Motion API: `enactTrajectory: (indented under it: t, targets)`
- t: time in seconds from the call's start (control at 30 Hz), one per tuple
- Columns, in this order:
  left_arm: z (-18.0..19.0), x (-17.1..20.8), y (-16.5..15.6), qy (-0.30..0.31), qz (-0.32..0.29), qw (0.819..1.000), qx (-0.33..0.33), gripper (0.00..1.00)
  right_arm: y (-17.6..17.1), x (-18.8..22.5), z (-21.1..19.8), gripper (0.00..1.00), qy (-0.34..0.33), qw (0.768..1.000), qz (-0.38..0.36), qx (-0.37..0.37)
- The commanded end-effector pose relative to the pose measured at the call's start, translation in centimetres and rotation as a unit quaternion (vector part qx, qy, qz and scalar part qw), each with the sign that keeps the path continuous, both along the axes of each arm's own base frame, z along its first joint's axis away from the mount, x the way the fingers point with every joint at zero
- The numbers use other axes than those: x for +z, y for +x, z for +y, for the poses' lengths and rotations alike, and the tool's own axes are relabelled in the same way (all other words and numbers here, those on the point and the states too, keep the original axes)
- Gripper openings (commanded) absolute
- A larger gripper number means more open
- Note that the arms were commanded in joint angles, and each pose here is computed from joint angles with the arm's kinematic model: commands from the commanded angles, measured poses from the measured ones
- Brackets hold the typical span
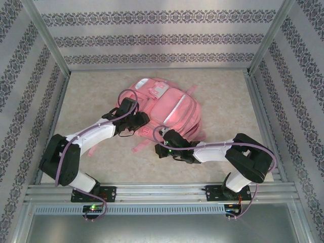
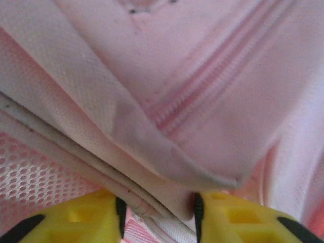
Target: Pack books, pencil case, and school supplies into a backpack
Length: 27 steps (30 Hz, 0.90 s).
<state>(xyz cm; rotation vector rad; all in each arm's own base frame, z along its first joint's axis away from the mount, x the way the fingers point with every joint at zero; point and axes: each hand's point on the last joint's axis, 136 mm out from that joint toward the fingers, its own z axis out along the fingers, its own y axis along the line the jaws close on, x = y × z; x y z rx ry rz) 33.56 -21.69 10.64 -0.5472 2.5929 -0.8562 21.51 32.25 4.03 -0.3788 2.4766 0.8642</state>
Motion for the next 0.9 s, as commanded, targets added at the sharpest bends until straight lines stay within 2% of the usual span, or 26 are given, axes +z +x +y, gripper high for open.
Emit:
enactTrajectory:
  t: [0.0, 0.07, 0.33, 0.53, 0.73, 0.8, 0.87]
  targets:
    - [1.2, 0.4, 1.6, 0.019, -0.023, 1.0, 0.008, 0.32, 0.2, 0.6, -1.0, 0.0, -0.019, 1.0, -0.007, -0.007]
    - [2.8, -0.2, 1.8, 0.037, -0.016, 0.999, 0.019, 0.29, -0.2, 0.1, -2.1, 0.0, -0.046, 0.999, -0.005, -0.009]
    - [6.5, -1.5, 2.4, 0.113, -0.001, 0.993, 0.016, 0.28, -1.3, -1.9, -7.7, 0.0, -0.159, 0.987, 0.002, -0.004]
    - [9.3, -2.2, 2.7, 0.148, 0.012, 0.989, 0.029, 0.27, -1.0, -2.2, -11.4, 0.0, -0.199, 0.98, 0.02, -0.014]
    - [13.6, -1.8, 3.7, 0.225, 0.032, 0.973, 0.046, 0.27, 1.0, -0.1, -14.1, 0.0, -0.192, 0.979, -0.006, -0.064]
    - [14.6, -1.0, 4.7, 0.245, 0.022, 0.968, 0.046, 0.27, 1.6, 0.9, -13.3, 0.0, -0.164, 0.984, -0.022, -0.06]
    - [14.6, -0.3, 5.9, 0.262, 0.013, 0.965, 0.027, 0.3, 1.6, 1.5, -11.1, 0.0, -0.122, 0.992, -0.025, -0.024]
